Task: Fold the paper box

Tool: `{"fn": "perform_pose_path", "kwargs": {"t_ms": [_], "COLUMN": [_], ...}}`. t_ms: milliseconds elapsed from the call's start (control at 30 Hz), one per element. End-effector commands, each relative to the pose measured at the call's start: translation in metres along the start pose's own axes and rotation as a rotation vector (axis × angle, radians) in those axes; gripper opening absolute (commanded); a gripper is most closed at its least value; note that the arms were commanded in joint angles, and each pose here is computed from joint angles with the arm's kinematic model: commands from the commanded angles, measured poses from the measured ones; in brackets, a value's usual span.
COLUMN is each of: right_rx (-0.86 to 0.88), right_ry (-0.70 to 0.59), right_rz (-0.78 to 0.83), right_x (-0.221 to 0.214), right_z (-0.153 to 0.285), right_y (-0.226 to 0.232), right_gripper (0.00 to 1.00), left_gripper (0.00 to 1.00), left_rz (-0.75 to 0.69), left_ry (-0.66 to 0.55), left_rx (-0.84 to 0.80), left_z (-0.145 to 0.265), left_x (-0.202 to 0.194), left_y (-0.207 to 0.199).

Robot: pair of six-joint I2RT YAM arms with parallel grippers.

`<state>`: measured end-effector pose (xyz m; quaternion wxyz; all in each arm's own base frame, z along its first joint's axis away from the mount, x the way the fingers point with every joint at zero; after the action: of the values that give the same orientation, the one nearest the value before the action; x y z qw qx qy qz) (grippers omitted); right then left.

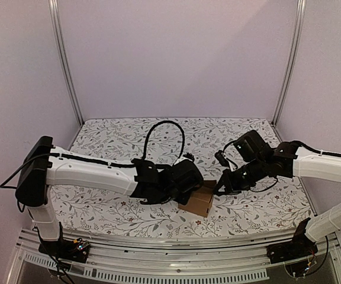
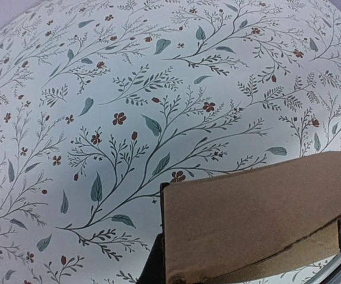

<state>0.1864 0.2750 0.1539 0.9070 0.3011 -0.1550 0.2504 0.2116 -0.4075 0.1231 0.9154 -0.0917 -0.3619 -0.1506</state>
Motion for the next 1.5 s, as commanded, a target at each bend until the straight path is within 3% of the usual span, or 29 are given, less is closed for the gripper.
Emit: {"fn": "perform_pose_path", "kwargs": {"t_ms": [0, 567, 933, 1333, 1467], "right_rx": [0.008, 0.012, -0.101, -0.163, -0.164], "right_ry": [0.020, -0.048, 0.053, 0.000, -0.011], "right_rz": [0.025, -0.061, 0.016, 0.038, 0.047], "right_x": [-0.010, -0.001, -0.032, -0.030, -0.025], "right_z": [0.004, -0.014, -0.029, -0.035, -0.034], "right_y": [0.001, -0.004, -0.014, -0.015, -0.013], "right_gripper": [0.00, 0.00, 0.00, 0.00, 0.07], "left_gripper": [0.00, 0.00, 0.00, 0.00, 0.00], "left_rz": [-0.062, -0.063, -0.055, -0.055, -0.048], "left_ry": [0.080, 0.085, 0.080, 0.092, 0.098], "left_rx": [-0.006, -0.012, -0.009, -0.036, -0.033], "left_z": [-0.008, -0.009, -0.006, -0.003, -0.003], "left_x": [-0.028, -0.029, -0.029, -0.032, -0.035], "left_y": [-0.008, -0.011, -0.010, -0.014, -0.011]}}
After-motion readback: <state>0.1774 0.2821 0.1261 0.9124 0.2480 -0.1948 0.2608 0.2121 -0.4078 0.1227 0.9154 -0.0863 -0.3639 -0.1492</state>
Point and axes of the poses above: each gripper's point midway between its finger pads, its own z axis back along the fingers, its own y axis along the line the jaws close on, x = y × z, the point moved 2 cm from there along z, back along the fingers, and after that the axes turned 9 degrees about z, right-handed, at the moved point
